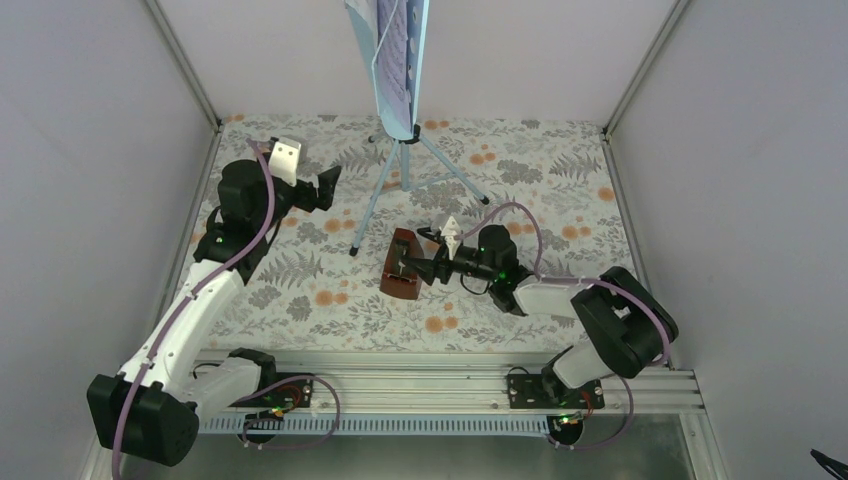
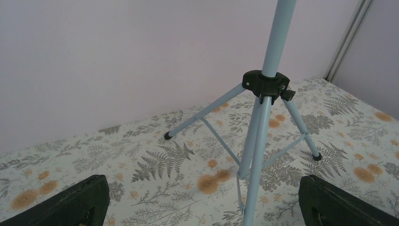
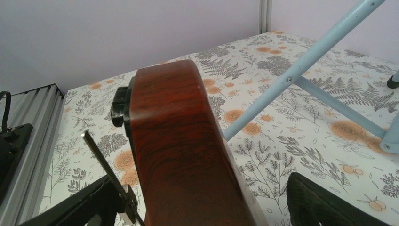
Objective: Pack up the instrument practice props
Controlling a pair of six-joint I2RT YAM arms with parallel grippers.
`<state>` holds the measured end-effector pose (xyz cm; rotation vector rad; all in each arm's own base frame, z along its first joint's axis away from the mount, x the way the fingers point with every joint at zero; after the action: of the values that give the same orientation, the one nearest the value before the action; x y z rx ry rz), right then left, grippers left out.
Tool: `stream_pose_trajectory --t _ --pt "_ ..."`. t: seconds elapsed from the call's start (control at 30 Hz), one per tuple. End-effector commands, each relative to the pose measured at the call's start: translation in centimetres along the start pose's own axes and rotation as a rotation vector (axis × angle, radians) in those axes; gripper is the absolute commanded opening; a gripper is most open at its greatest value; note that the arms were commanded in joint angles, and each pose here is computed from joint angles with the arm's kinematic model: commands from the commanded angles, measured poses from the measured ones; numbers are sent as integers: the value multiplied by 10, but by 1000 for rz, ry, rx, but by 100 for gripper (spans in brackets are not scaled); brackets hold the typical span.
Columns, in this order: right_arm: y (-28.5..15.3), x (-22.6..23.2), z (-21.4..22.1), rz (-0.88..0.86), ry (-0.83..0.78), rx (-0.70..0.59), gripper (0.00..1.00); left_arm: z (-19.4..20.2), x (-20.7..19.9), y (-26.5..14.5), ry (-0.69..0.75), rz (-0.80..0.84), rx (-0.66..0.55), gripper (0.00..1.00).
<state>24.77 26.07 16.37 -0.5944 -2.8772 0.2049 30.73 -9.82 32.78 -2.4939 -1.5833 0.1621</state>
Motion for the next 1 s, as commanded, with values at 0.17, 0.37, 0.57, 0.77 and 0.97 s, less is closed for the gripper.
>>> stream_pose_trajectory --t 0.17,0.37,0.57,0.77,0.97 --pt "-10 -3 -6 26 14 -48 78 -4 -6 -4 24 16 -17 100" --pt "-9 -7 -5 40 33 -40 75 -3 -6 -3 27 15 -15 100" --pt "-6 -12 -4 57 56 -33 73 -2 -7 -3 31 18 -11 100" --pt "-5 -14 -4 62 59 -33 73 -2 -8 -2 34 17 -10 100" --pt "-2 -16 -5 69 67 -31 72 -1 -8 -2 35 17 -7 100"
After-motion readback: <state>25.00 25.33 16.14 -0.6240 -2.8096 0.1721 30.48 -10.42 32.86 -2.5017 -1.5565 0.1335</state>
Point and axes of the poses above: each gripper's point midway between its finger pads, its own y axis out along the fingers, its own x axis along the line the jaws close on, z = x × y, the point moved 5 cm from there along -y, back along the fingers, and after that the axes turned 3 degrees about y, right-handed, at the moved point
